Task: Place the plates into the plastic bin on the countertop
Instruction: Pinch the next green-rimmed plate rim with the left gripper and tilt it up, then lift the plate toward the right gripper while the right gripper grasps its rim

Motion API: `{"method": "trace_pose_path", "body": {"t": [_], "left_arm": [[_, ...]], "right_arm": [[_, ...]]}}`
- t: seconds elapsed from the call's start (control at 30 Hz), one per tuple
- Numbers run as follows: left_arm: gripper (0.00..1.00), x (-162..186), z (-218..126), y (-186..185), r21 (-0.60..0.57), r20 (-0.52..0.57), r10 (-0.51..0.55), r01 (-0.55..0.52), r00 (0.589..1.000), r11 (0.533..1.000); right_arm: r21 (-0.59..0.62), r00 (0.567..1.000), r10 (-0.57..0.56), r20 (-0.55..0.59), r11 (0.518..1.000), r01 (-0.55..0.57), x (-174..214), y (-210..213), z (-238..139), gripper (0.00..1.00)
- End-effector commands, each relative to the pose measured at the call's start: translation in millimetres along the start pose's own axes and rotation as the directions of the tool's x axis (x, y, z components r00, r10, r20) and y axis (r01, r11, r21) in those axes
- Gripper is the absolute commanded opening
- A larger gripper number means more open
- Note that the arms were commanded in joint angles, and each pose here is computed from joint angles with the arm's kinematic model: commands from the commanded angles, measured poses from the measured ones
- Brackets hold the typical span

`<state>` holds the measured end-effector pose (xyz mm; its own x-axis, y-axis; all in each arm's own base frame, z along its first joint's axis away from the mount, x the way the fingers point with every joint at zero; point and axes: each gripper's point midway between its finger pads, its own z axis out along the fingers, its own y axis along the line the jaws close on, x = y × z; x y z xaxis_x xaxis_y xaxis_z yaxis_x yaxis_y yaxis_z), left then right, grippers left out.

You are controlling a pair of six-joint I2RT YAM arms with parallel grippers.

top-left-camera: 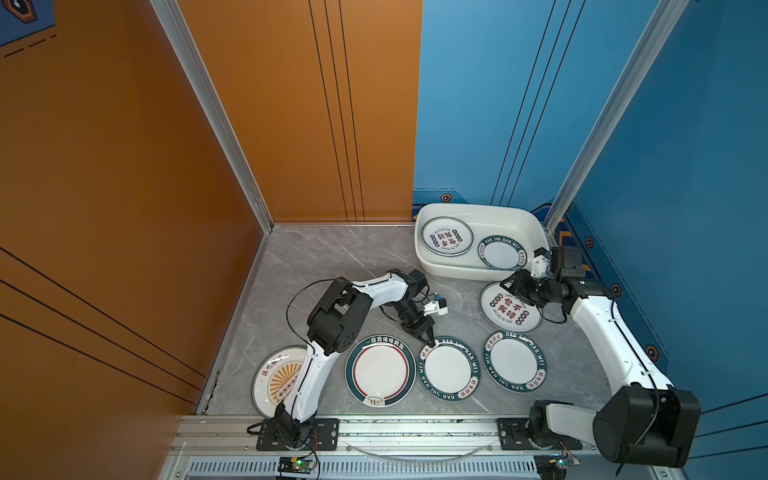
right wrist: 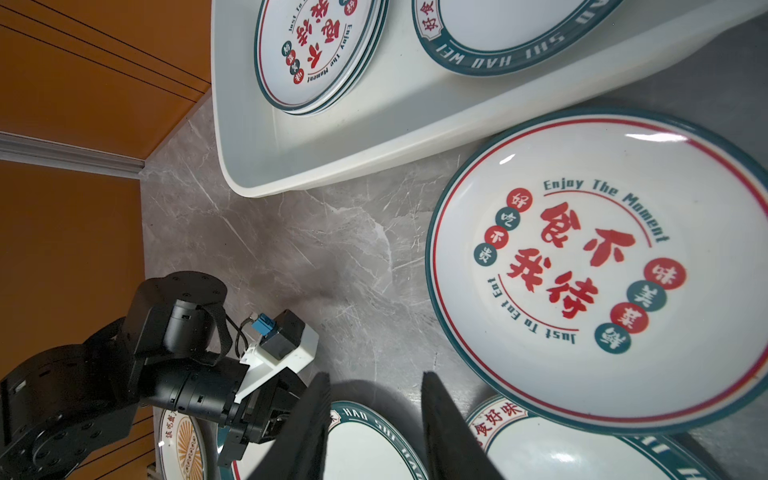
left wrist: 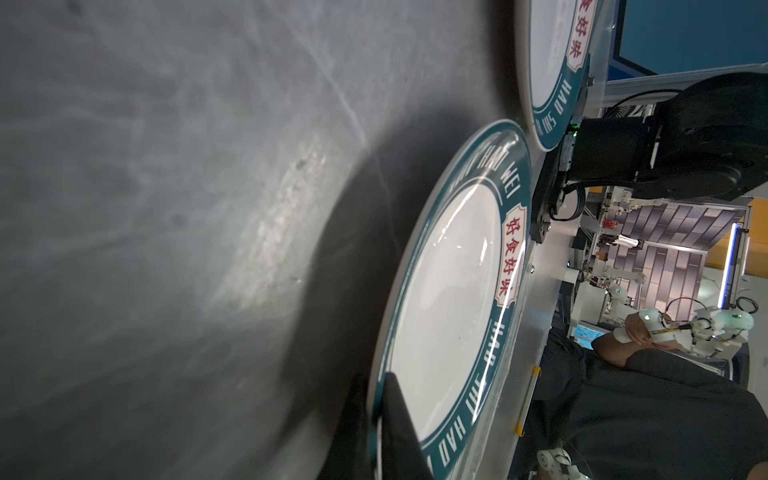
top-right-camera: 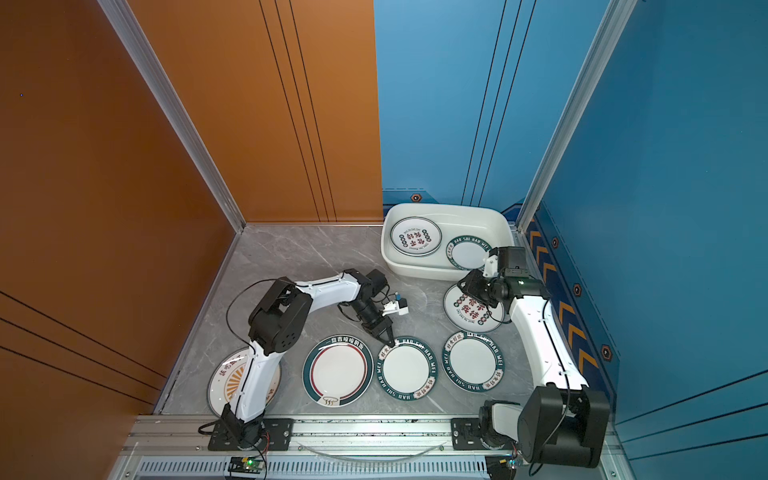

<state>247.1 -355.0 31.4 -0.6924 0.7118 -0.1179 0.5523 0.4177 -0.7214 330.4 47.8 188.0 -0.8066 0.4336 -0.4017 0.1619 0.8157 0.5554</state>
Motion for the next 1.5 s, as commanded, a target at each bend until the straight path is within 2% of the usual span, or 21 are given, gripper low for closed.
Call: {"method": "trace_pose_path", "body": {"t": [0.0, 0.17, 0.27, 0.43, 0.6, 0.7, 1.1, 1.47], "left_arm": [[0.0, -19.1, -23.7, 17.0, -0.117, 0.067, -0.001, 0.008, 0.998, 0.993], [0.0, -47.4, -64.9, 0.2, -0.098, 0.211, -0.001, 0.022, 0.978, 0.995], [0.0, -57.9, -88.9, -10.9, -0.055, 0.291, -0.015, 0.032, 0.957, 0.998], [0.0, -60.3, -117.4, -23.2, -0.03, 0.359, -0.042, 0.056, 0.932, 0.998], [0.0, -56.1, -142.2, -16.2, 0.003, 0.43, -0.138, 0.151, 0.892, 0.988], [0.0, -51.7, -158.1, -12.9, 0.033, 0.471, -0.186, 0.194, 0.862, 0.98], [0.0, -43.3, -203.4, -21.6, 0.07, 0.571, -0.234, 0.237, 0.787, 0.969], [0.0, -52.7, -216.9, -32.0, 0.099, 0.613, -0.241, 0.23, 0.753, 0.968]], "right_arm": [[-0.029, 0.999, -0.037, 0.013, 0.999, 0.038, 3.3, 6.1, -5.4, 0.39], [-0.113, 0.999, -0.046, 0.009, 0.992, 0.047, 9.0, 16.8, -2.5, 0.41], [-0.201, 0.999, -0.044, 0.012, 0.978, 0.046, 12.2, 28.9, -0.6, 0.46], [-0.332, 0.998, -0.063, 0.029, 0.941, 0.07, 17.5, 48.1, 3.1, 0.55], [-0.405, 0.997, -0.072, 0.019, 0.911, 0.074, 24.2, 56.7, 14.7, 0.61], [-0.423, 0.998, -0.067, 0.013, 0.904, 0.067, 26.2, 57.1, 21.0, 0.62], [-0.416, 0.991, -0.119, -0.055, 0.905, 0.086, 48.6, 59.3, 46.6, 0.62], [-0.471, 0.983, -0.149, -0.109, 0.878, 0.081, 66.2, 83.1, 65.1, 0.59]]}}
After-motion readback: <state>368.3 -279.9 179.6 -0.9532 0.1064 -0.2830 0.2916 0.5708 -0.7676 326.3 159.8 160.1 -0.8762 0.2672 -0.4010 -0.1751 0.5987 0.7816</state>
